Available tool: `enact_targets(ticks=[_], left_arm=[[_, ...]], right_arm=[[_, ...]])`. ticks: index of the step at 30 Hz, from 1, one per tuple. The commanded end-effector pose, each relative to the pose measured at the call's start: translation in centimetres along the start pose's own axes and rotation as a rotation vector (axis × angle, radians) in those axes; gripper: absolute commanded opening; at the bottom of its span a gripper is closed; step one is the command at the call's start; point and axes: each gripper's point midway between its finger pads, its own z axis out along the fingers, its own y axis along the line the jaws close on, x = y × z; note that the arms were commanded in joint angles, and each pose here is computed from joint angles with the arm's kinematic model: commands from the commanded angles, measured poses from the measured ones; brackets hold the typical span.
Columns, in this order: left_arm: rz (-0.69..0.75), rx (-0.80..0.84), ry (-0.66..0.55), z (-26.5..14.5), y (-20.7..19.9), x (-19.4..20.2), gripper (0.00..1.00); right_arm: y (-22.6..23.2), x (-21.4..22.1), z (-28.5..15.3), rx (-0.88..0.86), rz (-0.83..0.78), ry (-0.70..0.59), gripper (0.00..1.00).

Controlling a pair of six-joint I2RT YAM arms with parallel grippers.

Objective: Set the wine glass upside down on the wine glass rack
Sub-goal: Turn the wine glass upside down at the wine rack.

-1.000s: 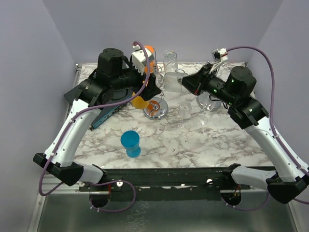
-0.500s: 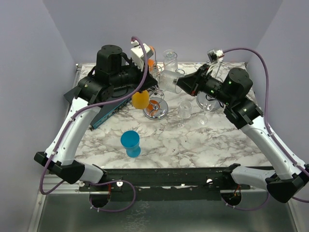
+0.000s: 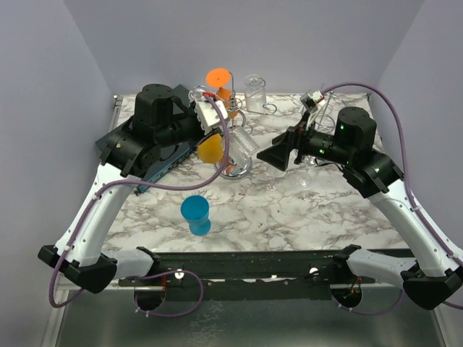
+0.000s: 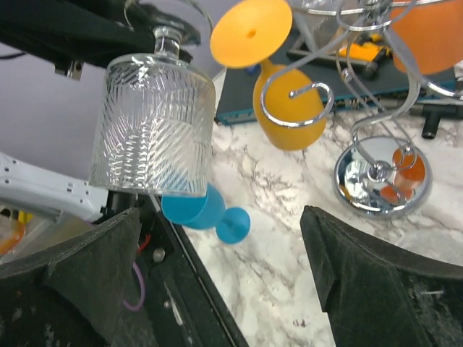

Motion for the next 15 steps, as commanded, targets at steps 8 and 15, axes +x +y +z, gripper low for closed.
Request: enact_targets(ticks=[8,15], left_arm=[[0.602,-0.034,-0.206,-2.2,-0.9,-2.8,0.0],[0.781,-0.059,-0.223,-2.4,-1.2,-3.0,0.0]], right_arm=[[3.9,-0.4,-1.5,-0.195,-0.122,0.044,1.0],[3.5,0.0,2.3,-0.294,-0.074,0.078,1.0]])
